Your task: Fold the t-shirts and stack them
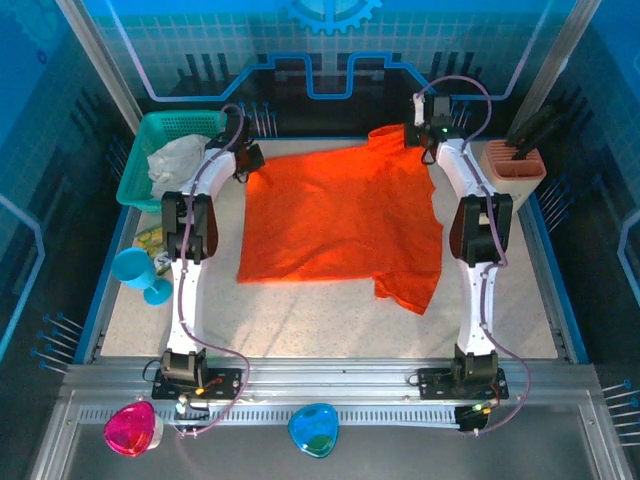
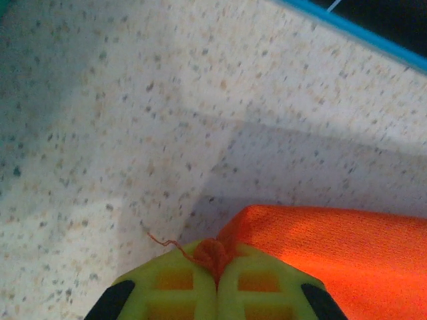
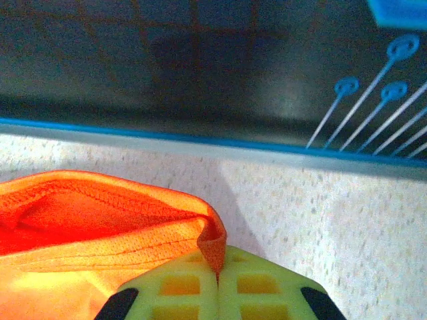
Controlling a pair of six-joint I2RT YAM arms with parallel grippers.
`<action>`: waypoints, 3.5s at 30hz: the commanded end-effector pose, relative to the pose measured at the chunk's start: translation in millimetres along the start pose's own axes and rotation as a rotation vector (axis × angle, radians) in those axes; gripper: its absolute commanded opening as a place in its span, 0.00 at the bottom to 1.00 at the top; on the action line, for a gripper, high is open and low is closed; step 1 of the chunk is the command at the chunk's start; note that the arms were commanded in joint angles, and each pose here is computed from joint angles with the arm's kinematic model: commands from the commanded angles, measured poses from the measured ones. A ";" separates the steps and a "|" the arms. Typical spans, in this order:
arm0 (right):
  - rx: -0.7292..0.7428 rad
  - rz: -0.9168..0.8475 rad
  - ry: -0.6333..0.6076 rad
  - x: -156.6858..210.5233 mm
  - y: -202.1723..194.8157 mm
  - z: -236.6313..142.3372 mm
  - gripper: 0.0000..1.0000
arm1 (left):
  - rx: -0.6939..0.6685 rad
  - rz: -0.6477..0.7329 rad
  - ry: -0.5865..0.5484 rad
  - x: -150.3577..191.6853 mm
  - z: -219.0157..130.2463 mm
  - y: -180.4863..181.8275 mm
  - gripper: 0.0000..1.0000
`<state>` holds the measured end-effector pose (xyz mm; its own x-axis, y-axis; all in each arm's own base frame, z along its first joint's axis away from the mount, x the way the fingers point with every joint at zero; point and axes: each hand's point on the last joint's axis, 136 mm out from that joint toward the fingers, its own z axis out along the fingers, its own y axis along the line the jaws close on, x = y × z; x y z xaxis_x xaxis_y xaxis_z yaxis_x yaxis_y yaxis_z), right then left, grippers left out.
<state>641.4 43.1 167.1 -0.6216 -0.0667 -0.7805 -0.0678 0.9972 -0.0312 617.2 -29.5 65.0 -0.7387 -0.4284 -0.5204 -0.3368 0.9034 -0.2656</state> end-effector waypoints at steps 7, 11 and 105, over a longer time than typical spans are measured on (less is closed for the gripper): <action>-0.040 0.103 -0.047 26.0 13.4 -72.5 0.00 | 0.087 -0.018 -0.010 13.1 -57.2 -2.6 0.00; -0.037 0.132 -0.017 56.4 12.9 -88.8 0.00 | 0.091 -0.018 -0.007 30.0 -70.3 0.5 0.00; -0.219 0.314 0.702 245.5 131.5 -87.0 0.00 | 0.143 0.269 0.185 99.3 -65.1 -34.7 0.11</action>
<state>419.7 147.6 19.6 -0.9771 0.1401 -0.1602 0.0896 0.9535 0.2877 530.9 -90.0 80.1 -0.8649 -0.2016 -0.4596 -0.0915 0.9638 -0.2506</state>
